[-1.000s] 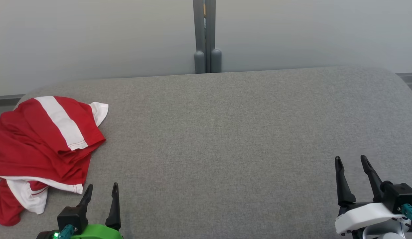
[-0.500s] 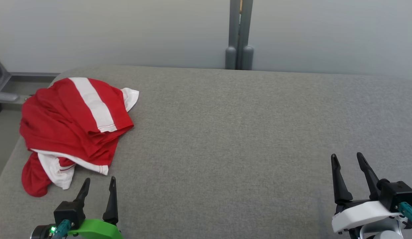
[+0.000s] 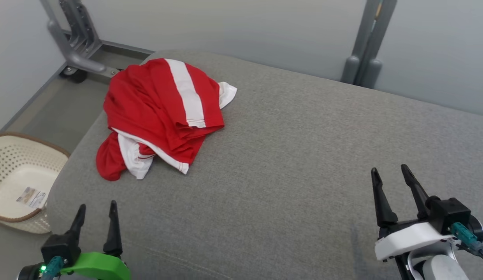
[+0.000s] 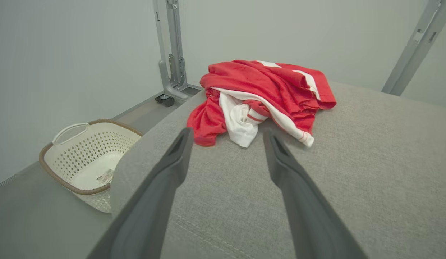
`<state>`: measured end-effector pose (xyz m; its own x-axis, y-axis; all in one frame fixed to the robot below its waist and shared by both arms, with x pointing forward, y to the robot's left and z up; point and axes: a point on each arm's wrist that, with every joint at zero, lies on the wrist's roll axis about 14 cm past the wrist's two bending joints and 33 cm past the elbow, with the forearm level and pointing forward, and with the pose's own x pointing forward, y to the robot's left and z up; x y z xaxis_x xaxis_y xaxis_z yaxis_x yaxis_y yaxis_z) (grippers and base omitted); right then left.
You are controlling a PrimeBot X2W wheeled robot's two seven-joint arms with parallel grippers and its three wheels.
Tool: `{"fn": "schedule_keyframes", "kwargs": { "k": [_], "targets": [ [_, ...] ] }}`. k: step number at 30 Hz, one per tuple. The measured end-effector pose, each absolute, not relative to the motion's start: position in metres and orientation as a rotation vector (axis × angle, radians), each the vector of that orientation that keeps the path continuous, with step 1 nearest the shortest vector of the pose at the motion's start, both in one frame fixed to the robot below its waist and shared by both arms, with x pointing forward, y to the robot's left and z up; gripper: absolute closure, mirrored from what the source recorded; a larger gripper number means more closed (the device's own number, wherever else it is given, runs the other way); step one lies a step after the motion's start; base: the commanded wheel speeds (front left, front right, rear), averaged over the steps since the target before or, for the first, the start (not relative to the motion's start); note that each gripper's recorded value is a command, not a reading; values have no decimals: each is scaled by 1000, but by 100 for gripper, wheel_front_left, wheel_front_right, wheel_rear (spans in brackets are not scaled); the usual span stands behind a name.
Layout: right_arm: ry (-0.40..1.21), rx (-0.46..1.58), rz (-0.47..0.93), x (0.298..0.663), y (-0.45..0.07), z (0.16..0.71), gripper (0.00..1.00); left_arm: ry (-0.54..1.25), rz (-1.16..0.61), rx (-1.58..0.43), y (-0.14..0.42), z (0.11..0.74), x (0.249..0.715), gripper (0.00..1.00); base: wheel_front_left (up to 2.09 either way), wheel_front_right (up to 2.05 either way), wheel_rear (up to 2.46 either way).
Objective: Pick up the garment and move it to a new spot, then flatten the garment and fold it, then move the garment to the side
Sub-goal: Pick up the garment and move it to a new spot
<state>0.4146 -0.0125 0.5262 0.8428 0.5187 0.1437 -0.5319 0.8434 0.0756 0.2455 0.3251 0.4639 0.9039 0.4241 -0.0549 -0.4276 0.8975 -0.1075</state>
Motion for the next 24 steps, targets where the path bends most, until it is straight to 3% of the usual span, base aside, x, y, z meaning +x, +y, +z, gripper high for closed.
{"fn": "schedule_keyframes", "kwargs": {
  "k": [14, 24],
  "targets": [
    [-82, 134, 727, 422, 49, 513, 0, 37, 611, -121, 354, 463, 206, 0, 0, 0, 0],
    [-63, 116, 692, 428, 33, 504, 0, -22, 542, -154, 344, 480, 242, 0, 0, 0, 0]
  ]
}}
